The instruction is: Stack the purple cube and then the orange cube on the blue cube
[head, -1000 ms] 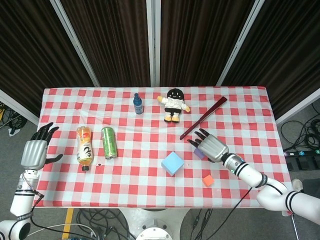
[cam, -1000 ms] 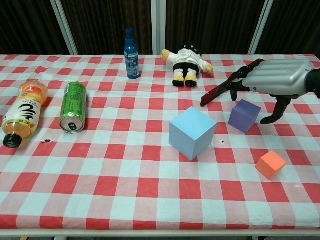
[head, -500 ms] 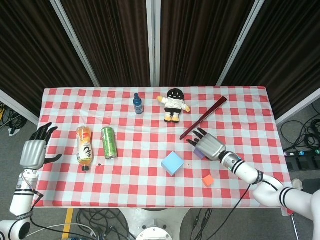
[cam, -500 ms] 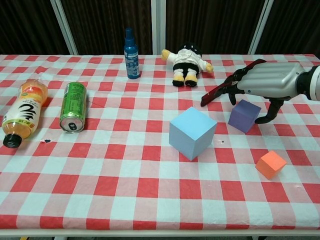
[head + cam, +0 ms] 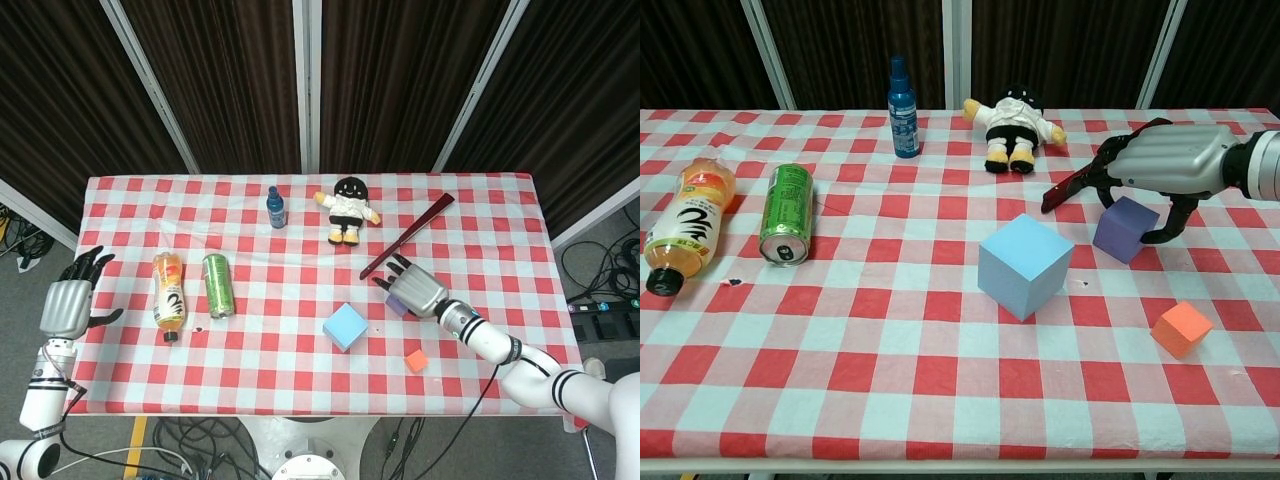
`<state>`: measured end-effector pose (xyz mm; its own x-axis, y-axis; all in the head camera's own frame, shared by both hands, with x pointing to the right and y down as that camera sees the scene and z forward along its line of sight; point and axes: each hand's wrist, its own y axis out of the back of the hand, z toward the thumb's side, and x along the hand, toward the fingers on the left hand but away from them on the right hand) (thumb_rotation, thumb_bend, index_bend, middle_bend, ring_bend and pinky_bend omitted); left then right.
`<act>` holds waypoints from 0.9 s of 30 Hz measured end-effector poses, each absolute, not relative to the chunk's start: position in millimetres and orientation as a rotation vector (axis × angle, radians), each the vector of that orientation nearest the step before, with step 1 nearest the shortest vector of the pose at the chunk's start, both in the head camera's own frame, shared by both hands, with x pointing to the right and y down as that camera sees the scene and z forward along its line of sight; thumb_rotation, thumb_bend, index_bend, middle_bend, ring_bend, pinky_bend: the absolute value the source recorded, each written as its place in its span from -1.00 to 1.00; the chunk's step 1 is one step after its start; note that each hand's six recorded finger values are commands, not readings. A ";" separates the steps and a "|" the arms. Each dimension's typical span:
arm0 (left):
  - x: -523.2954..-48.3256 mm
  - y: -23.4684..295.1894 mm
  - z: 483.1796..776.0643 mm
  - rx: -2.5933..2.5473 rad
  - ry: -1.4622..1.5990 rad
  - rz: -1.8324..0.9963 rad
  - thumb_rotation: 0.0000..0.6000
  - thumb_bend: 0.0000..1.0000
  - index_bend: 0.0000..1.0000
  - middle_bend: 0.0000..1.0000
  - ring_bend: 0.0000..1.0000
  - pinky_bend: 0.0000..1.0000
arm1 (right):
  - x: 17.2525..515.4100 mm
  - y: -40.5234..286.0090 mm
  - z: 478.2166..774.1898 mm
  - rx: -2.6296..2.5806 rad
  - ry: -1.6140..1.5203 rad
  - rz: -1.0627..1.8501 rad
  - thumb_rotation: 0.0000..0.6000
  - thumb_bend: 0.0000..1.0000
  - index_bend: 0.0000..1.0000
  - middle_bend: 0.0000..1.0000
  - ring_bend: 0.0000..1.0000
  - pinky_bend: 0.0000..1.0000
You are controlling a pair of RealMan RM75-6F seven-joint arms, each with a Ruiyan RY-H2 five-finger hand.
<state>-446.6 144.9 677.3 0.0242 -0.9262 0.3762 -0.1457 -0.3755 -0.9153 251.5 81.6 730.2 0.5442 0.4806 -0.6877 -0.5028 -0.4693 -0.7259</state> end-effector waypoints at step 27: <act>-448.4 145.0 677.2 -1.603 1.116 -1.424 1.00 -0.82 -0.55 -0.64 -0.74 -0.49 | 190.5 88.2 625.2 -1.758 -0.048 0.949 1.00 -0.61 -0.74 -0.14 -0.75 -0.87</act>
